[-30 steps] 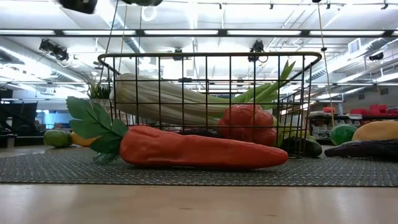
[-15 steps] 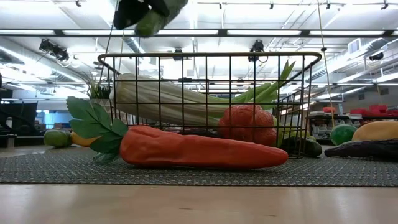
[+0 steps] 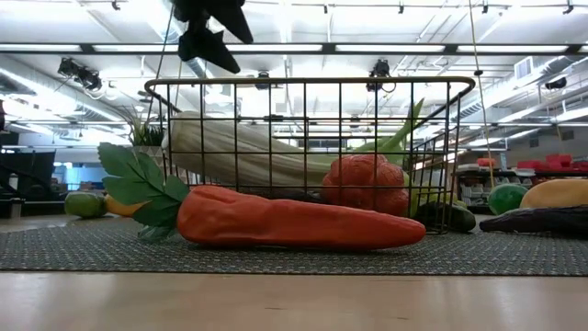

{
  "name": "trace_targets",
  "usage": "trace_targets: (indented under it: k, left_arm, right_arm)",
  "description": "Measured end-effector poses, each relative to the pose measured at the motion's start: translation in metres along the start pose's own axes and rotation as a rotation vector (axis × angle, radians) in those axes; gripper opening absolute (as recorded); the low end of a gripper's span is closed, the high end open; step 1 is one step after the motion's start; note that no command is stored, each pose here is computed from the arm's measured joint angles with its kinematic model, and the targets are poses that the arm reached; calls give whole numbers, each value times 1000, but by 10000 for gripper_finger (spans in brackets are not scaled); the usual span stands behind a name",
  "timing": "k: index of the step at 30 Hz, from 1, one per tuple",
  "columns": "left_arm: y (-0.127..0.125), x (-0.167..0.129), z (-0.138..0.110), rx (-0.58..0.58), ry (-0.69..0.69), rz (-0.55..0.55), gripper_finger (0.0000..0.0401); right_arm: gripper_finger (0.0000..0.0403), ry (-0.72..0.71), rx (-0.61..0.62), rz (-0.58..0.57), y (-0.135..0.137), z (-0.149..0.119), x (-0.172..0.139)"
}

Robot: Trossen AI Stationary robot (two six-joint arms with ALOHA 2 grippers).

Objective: Build produce basket
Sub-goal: Put the purple eggplant into the gold wire basket

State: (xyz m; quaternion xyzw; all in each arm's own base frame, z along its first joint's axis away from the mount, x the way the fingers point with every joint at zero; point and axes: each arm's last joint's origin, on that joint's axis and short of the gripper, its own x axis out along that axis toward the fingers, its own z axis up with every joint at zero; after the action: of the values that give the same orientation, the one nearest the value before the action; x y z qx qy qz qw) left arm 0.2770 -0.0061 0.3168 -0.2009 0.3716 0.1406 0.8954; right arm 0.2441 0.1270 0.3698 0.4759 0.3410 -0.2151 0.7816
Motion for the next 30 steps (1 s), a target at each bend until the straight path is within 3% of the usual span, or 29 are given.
trace_targets:
  k: [7, 12, 15, 21, 27, 30]
  left_arm:
    - [-3, -7, 0, -76, 25, -95, 300]
    - [-4, -32, 4, -167, -29, -215, 287]
    - [-4, -54, 6, -200, -90, -286, 281]
    - [-17, -104, 6, -155, -291, -482, 262]
    - [-25, -138, -4, -146, -408, -563, 239]
    - [-31, -145, -9, -138, -424, -590, 229]
  right_arm:
    - [348, 40, -70, -44, 3, -7, 18]
    - [348, 106, -174, -69, 6, -15, 38]
    - [348, 160, -176, -86, 7, -18, 49]
    - [348, 178, -182, -103, 8, -23, 58]
    - [348, 119, -166, -35, 15, -21, 57]
    - [348, 156, -189, -122, 6, -22, 57]
